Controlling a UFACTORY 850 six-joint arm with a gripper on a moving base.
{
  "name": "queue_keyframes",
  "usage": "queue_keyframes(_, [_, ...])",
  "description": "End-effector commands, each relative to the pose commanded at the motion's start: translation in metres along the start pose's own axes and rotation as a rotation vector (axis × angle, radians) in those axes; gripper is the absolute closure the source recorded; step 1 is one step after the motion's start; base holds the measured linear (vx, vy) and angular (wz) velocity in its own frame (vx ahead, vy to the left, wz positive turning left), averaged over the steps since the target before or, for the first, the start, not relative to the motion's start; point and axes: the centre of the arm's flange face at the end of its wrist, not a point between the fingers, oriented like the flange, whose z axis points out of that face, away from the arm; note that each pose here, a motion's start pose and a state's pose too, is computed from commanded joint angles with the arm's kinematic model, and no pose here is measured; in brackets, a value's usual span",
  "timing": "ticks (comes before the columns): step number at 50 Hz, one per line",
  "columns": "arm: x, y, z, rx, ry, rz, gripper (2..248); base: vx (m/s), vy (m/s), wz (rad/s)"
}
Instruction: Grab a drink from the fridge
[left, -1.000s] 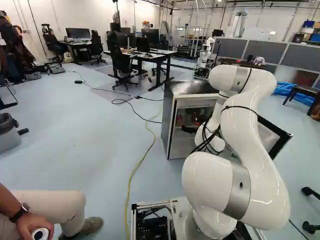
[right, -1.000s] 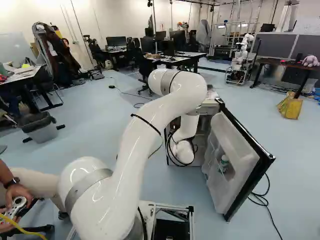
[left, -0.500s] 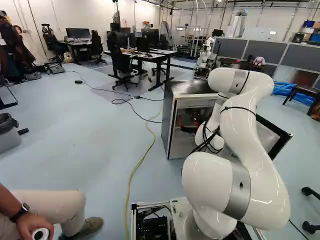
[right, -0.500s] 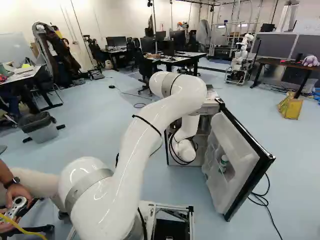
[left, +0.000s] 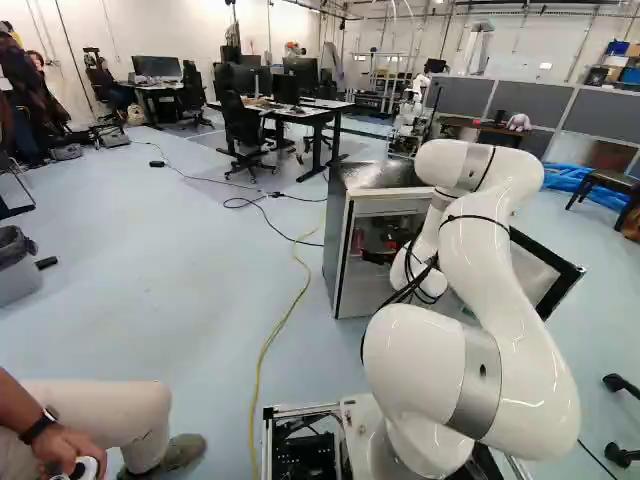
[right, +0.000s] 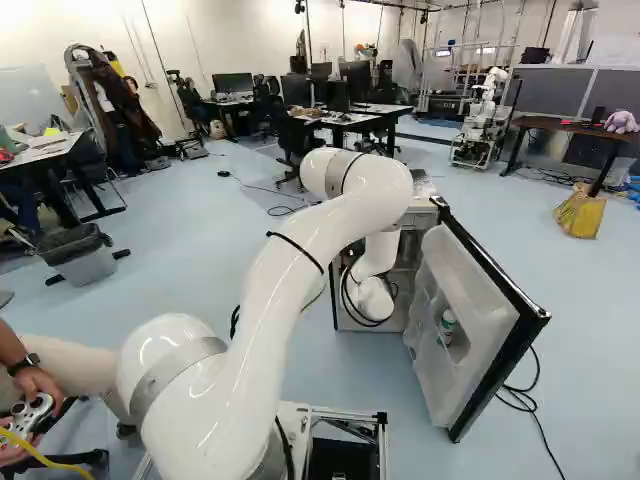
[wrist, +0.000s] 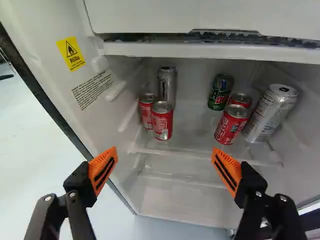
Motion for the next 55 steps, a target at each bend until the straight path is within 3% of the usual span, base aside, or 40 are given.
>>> queue_keyframes(7, [-0.0002, 0.0001, 0.0002, 0.000, -0.002, 0.000, 3, 0.000, 0.000, 0.000])
queue_keyframes(8, [-0.0002, 0.0001, 0.0002, 0.000, -0.002, 0.000, 15, 0.000, 0.000, 0.000])
queue_keyframes(12, [-0.0002, 0.0001, 0.0002, 0.000, -0.002, 0.000, 15, 0.000, 0.000, 0.000])
queue_keyframes(13, [-0.0002, 0.0001, 0.0002, 0.000, -0.002, 0.000, 28, 0.000, 0.000, 0.000])
queue_keyframes(17, [-0.0002, 0.0001, 0.0002, 0.000, -0.002, 0.000, 28, 0.000, 0.000, 0.000])
queue_keyframes(18, [-0.0002, 0.0001, 0.0002, 0.000, -0.002, 0.000, 40, 0.000, 0.000, 0.000])
queue_keyframes(38, [-0.0002, 0.0001, 0.0002, 0.000, -0.002, 0.000, 46, 0.000, 0.000, 0.000])
queue_keyframes(39, [-0.0002, 0.0001, 0.0002, 0.000, -0.002, 0.000, 59, 0.000, 0.000, 0.000])
queue_keyframes(43, [-0.0002, 0.0001, 0.0002, 0.000, -0.002, 0.000, 59, 0.000, 0.000, 0.000])
queue_keyframes(44, [-0.0002, 0.0001, 0.0002, 0.000, -0.002, 0.000, 72, 0.000, 0.000, 0.000])
queue_keyframes(55, [-0.0002, 0.0001, 0.0002, 0.000, -0.002, 0.000, 77, 0.000, 0.000, 0.000])
